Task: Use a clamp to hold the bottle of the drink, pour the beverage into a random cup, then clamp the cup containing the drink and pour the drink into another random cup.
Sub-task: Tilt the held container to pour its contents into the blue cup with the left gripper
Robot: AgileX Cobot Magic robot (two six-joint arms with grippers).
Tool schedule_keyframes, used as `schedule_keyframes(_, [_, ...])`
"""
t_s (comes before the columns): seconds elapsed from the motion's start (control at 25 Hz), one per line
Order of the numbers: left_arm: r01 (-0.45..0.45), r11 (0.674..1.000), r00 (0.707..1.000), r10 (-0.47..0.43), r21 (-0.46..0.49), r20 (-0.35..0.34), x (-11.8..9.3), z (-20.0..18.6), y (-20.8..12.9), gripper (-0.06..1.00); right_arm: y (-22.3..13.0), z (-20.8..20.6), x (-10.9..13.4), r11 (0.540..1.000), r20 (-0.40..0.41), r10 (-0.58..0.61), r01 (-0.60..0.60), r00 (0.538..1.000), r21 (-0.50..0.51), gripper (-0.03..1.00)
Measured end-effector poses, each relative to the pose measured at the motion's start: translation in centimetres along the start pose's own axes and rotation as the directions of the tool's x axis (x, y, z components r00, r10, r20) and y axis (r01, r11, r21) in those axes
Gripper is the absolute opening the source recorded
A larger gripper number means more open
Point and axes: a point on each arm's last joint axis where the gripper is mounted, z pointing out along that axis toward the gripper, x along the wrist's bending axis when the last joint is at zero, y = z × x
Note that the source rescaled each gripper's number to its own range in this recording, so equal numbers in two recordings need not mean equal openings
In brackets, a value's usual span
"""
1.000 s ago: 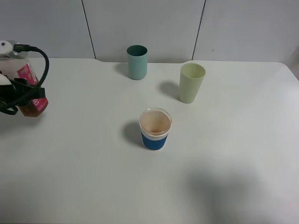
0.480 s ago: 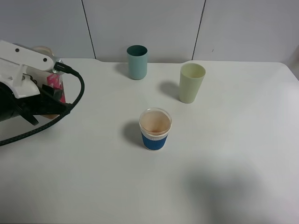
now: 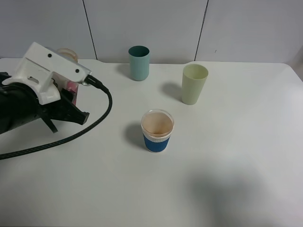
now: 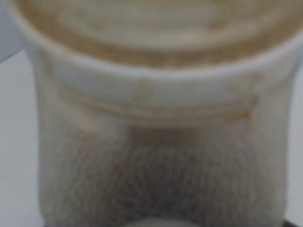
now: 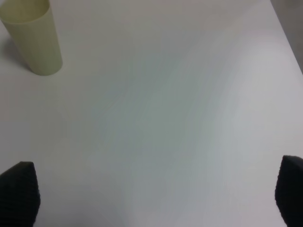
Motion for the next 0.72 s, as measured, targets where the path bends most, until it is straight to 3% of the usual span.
schedule_keyframes(0.28, [-0.157,0.988,0.987,0.157,0.013,-0.032,-3.0,1.5,0.9,0.05,0.0,0.0,0.0,1.000,0.000,0.000,0.000,1.000,0.000,1.00])
schedule_keyframes(0.48, [-0.304,0.952,0.952,0.303,-0.030,-0.035,-5.1,2.1,0.7,0.05,0.0,0.0,0.0,1.000,0.000,0.000,0.000,1.000,0.000,1.00])
schedule_keyframes(0.72, [-0.416,0.908,0.909,0.416,-0.040,-0.024,-7.0,2.6,-0.2,0.05,0.0,0.0,0.0,1.000,0.000,0.000,0.000,1.000,0.000,1.00])
